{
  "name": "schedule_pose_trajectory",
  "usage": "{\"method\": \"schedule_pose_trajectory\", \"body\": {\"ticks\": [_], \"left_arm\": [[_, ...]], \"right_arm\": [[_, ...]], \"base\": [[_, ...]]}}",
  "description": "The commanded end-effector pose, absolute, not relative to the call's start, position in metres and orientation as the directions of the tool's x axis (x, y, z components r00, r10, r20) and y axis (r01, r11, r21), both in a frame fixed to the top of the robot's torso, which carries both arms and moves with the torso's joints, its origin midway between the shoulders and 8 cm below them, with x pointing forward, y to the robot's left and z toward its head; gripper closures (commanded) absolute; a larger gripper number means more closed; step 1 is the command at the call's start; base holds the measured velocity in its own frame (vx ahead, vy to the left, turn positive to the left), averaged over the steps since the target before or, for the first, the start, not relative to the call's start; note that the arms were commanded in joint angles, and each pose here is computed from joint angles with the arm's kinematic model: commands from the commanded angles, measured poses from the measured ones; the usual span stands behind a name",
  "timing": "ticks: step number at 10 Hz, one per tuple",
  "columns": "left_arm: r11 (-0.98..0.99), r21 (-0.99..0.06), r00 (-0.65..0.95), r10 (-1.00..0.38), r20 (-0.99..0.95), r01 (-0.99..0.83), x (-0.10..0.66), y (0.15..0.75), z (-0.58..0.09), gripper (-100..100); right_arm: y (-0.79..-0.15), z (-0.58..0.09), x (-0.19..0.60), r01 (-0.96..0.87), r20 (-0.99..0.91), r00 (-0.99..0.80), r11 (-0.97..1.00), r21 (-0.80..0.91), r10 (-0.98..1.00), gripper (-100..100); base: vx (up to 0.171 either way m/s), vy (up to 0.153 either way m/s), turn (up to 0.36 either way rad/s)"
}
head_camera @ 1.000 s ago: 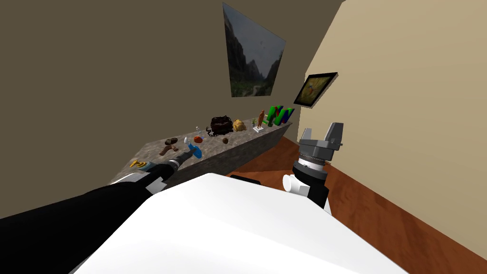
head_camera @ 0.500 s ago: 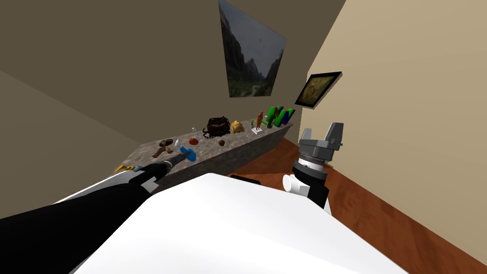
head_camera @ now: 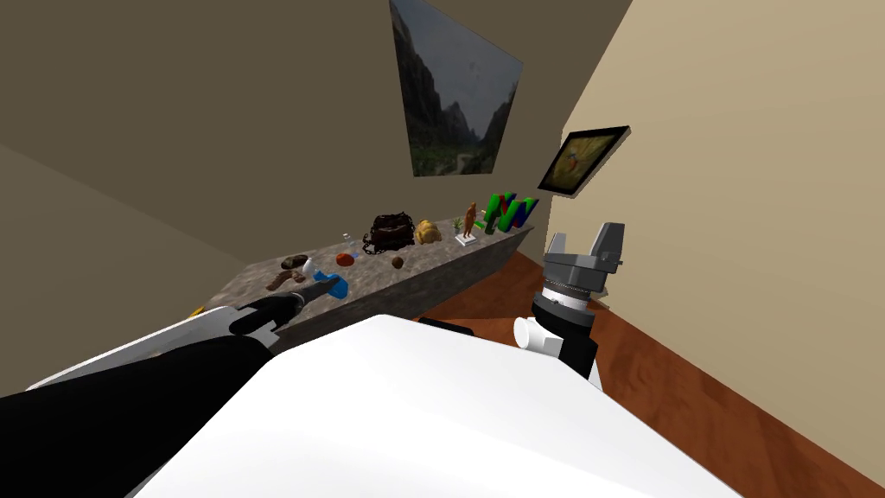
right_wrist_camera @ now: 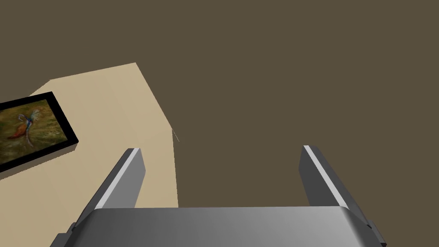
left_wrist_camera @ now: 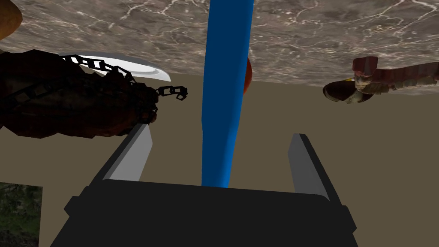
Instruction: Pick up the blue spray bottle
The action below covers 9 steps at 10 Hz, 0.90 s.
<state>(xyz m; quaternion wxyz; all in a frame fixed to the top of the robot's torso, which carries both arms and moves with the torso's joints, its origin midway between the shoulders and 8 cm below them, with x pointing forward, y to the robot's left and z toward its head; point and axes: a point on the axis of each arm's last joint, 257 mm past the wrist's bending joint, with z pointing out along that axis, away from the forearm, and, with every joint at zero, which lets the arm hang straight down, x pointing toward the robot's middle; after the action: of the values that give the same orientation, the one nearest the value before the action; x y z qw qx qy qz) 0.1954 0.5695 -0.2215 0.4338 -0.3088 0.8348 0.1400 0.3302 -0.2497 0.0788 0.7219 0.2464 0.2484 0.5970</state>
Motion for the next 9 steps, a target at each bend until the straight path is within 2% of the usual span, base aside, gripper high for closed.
{"method": "schedule_pose_trajectory", "body": {"ticks": [1,2,9], "left_arm": [[0.770,-0.034,-0.433,-0.394,-0.811,-0.637,0.195,0.570,-0.221,0],[0.749,-0.036,-0.429,-0.417,-0.802,-0.662,0.193,0.583,-0.228,-100],[0.670,-0.042,-0.390,-0.481,-0.785,-0.741,0.185,0.625,-0.242,-100]], "right_arm": [[-0.250,0.079,0.330,-0.740,-0.064,0.164,0.166,0.652,0.984,0],[-0.250,0.079,0.330,-0.740,-0.064,0.164,0.166,0.652,0.984,0],[-0.250,0.079,0.330,-0.740,-0.064,0.164,0.166,0.652,0.984,0]], "base": [[0.006,-0.006,0.000],[-0.074,-0.008,-0.267],[-0.106,-0.022,-0.177]]}}
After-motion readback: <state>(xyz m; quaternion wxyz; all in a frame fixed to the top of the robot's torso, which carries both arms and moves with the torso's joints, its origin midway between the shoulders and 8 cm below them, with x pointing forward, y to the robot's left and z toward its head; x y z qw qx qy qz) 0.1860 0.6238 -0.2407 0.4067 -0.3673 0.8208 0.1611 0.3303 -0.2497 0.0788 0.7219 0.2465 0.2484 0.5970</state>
